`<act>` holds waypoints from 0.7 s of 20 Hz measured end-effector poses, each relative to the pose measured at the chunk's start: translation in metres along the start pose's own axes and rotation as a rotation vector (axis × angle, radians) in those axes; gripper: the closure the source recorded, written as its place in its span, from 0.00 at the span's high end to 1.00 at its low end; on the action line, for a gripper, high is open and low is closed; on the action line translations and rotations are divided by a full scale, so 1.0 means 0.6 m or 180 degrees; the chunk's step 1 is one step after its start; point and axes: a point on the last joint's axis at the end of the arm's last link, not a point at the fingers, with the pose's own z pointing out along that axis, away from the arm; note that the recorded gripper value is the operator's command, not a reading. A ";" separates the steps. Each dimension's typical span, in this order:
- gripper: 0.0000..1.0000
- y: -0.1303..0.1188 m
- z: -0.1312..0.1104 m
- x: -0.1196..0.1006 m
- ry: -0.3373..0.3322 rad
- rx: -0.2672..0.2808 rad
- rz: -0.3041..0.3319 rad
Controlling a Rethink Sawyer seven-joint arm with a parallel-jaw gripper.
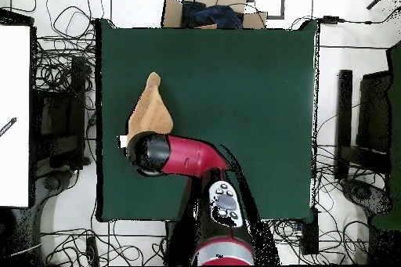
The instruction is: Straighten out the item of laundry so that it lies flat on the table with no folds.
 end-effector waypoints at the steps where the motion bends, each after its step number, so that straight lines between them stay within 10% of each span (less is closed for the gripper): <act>1: 0.00 -0.010 -0.009 -0.003 0.0011 -0.0011 0.0016; 14: 0.00 -0.124 -0.066 -0.030 0.0547 -0.0037 0.0013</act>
